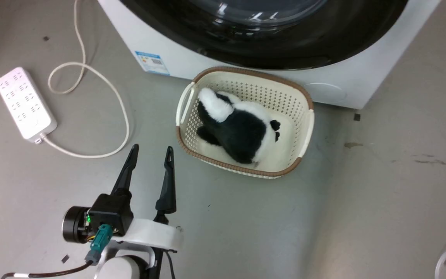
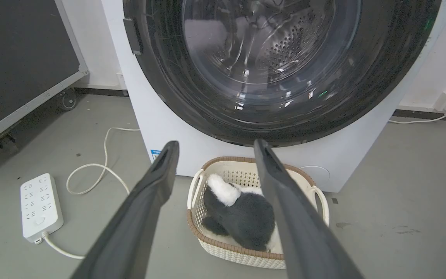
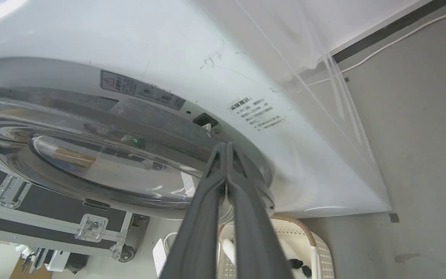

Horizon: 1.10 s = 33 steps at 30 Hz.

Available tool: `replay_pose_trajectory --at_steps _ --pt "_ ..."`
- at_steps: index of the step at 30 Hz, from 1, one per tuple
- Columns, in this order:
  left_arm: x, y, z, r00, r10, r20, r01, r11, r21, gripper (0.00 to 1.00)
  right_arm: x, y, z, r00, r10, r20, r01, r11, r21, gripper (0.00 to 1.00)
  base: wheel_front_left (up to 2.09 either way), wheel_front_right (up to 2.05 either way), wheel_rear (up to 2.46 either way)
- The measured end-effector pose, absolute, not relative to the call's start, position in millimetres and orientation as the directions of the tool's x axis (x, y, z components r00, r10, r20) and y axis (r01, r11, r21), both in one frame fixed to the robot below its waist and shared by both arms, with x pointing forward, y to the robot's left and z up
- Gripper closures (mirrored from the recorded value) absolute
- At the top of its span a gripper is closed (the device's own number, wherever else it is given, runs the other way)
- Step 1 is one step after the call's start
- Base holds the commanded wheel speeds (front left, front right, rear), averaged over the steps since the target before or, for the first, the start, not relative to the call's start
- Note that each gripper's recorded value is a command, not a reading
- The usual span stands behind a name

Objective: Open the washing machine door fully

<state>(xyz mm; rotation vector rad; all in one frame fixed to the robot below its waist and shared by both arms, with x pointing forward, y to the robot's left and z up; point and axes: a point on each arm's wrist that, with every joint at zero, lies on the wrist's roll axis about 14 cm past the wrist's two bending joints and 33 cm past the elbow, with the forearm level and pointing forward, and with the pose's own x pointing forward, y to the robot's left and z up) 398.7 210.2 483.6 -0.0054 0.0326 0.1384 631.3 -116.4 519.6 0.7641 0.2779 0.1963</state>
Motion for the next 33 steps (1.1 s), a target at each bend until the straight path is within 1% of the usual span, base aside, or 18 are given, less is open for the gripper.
replay_pose_trajectory --at_steps 5,13,14,16,17,22,27,33 --pt "401 212 485 0.989 0.148 -0.023 -0.148 0.989 -0.007 0.0 650 -110 514 0.933 0.297 -0.202 -0.028 0.621 0.783 1.0 0.0 0.0 0.0" --pt "404 217 481 0.985 0.168 -0.025 -0.168 0.986 -0.005 0.0 675 -88 503 0.882 0.395 -0.258 0.02 0.516 0.857 1.0 0.0 0.0 0.0" --pt "404 218 480 0.985 0.171 -0.025 -0.171 0.985 -0.005 0.0 680 -83 501 0.867 0.42 -0.269 0.032 0.491 0.87 1.0 0.0 0.0 0.0" --pt "405 220 478 0.983 0.181 -0.029 -0.181 0.983 -0.005 0.0 685 -76 500 0.853 0.445 -0.273 0.041 0.465 0.885 1.0 0.0 0.0 0.0" --pt "408 221 479 0.983 0.183 -0.021 -0.183 0.983 -0.001 0.0 692 -66 500 0.831 0.485 -0.271 0.049 0.422 0.905 1.0 0.0 0.0 0.0" --pt "409 224 475 0.981 0.195 -0.025 -0.195 0.981 0.002 0.0 702 -55 503 0.807 0.533 -0.256 0.066 0.349 0.935 1.0 0.0 0.0 0.0" --pt "409 227 479 0.979 0.205 -0.009 -0.205 0.979 0.005 0.0 702 -49 498 0.77 0.579 -0.268 0.092 0.314 0.945 1.0 0.0 0.0 0.0" --pt "406 227 494 0.977 0.208 0.038 -0.208 0.978 -0.002 0.0 685 -42 505 0.719 0.638 -0.275 0.113 0.284 0.952 1.0 0.0 0.0 0.0"
